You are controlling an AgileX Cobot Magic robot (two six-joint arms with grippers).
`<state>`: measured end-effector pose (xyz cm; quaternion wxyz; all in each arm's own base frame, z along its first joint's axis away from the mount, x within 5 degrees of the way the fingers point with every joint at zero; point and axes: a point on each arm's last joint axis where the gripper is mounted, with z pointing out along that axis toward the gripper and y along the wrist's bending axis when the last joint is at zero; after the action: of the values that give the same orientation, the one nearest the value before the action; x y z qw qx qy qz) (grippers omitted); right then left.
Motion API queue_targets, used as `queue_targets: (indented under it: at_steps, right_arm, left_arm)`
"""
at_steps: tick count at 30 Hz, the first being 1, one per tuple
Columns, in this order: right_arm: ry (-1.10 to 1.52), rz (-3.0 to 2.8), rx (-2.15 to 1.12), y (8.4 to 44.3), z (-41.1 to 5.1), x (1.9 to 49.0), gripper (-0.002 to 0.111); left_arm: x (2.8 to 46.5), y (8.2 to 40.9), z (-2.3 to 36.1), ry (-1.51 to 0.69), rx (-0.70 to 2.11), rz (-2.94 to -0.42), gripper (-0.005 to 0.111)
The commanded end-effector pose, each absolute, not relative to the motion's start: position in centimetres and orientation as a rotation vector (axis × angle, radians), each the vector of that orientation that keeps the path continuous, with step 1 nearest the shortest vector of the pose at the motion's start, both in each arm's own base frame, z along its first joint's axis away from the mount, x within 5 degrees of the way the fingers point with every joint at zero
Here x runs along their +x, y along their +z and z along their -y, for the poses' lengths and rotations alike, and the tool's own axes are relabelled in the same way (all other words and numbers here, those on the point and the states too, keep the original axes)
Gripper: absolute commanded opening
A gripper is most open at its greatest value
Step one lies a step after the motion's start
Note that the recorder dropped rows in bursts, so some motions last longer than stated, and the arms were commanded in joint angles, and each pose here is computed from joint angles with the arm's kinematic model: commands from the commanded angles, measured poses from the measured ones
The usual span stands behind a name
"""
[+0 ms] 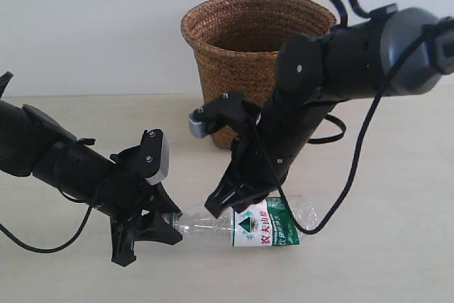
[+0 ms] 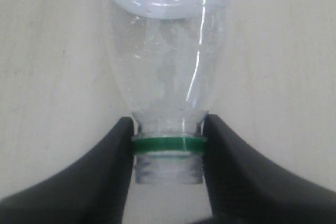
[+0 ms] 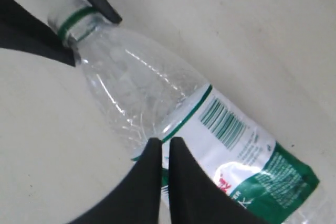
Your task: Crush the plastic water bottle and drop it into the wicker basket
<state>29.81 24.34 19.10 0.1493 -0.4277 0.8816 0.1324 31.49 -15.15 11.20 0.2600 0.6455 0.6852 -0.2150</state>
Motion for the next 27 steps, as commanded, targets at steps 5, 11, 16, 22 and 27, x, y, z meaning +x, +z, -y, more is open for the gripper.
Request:
queue_targets:
  at_steps: [5,11,16,22,27]
  right_arm:
    - [0.363,-2.638,-1.253,14.5,-24.7,30.2,0.0]
    - [0.342,-2.651,-1.236,12.0,-24.9,30.8,0.0]
    - [0.317,-2.688,-1.229,8.6,-25.0,31.2,0.0]
    - [0.355,-2.832,-1.281,5.9,-26.4,32.2,0.0]
    - [0.367,-2.795,-1.269,7.1,-26.7,32.6,0.0]
  left_arm:
    - [31.7,11.6,15.2,-0.579,1.731,-1.848,0.004]
    - [31.7,11.6,15.2,-0.578,1.731,-1.848,0.004]
    - [31.7,11.6,15.2,-0.578,1.731,-1.848,0.004]
    - [31.7,11.6,15.2,-0.582,1.728,-1.849,0.004]
    - [31.6,11.6,15.2,-0.584,1.731,-1.847,0.004]
